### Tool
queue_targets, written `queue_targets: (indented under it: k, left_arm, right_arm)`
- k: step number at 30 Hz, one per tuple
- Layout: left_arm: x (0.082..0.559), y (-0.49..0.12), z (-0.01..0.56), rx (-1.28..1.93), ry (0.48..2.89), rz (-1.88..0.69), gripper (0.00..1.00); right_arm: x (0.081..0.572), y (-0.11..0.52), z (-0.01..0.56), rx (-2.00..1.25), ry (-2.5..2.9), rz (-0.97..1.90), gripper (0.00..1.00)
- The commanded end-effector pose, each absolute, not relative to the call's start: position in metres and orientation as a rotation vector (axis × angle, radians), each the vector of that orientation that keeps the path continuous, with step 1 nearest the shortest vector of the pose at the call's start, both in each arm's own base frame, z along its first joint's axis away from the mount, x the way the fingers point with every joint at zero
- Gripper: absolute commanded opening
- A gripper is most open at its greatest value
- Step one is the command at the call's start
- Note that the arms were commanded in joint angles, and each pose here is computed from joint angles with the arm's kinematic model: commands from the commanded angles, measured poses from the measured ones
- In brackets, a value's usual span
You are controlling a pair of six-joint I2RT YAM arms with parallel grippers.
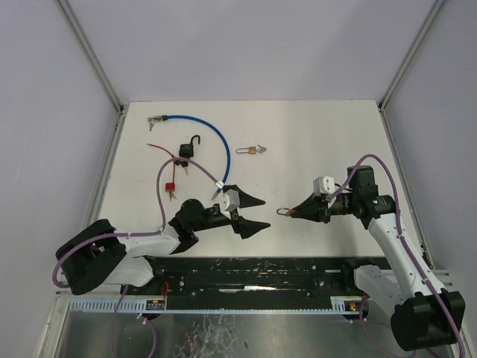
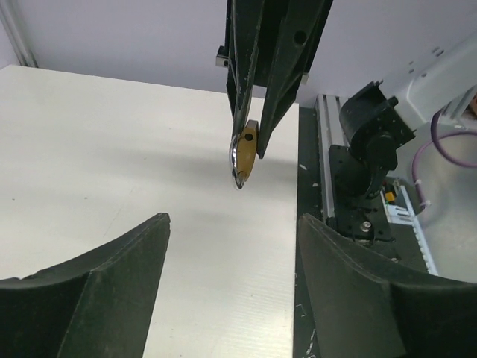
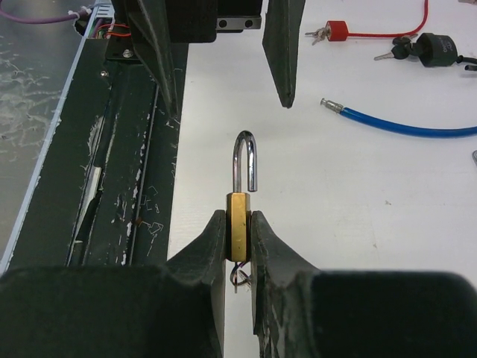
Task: Lock with the key
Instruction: Lock the lock.
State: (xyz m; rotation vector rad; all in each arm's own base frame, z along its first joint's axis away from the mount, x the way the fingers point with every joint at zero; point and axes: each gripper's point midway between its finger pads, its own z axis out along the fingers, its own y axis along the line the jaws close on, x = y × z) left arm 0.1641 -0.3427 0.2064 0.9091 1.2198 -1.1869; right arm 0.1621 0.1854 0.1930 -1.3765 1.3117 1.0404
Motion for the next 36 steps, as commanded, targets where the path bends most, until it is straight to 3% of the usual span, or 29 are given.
queue_targets:
  k: [1,3,9,22,27,36]
  left_arm:
    - [0.166,-0.354,0.226,0.976,1.069,-1.153,0.61]
    - [0.170,-0.364,0.222,1.004,1.084,-1.167,0.53]
    - [0.180,-0.373,0.215,1.033,1.086,-1.118,0.50]
    - [0.165,-0.385,0.208,1.106,1.059,-1.176,0.31]
    - [0.165,-0.390,0.206,1.113,1.062,-1.199,0.20]
    - [0.168,-0.396,0.210,1.072,1.075,-1.234,0.16]
  right_arm:
    - [0.166,0.186,0.207,-1.411,1.240,1.004,0.00]
    - [0.166,0.185,0.206,-1.416,1.241,0.998,0.00]
    - [0.166,0.185,0.203,-1.429,1.234,0.984,0.00]
    - [0.166,0.185,0.202,-1.427,1.237,0.993,0.00]
    - [0.165,0.185,0.204,-1.426,1.233,0.993,0.00]
    - [0.165,0.185,0.203,-1.424,1.231,1.000,0.00]
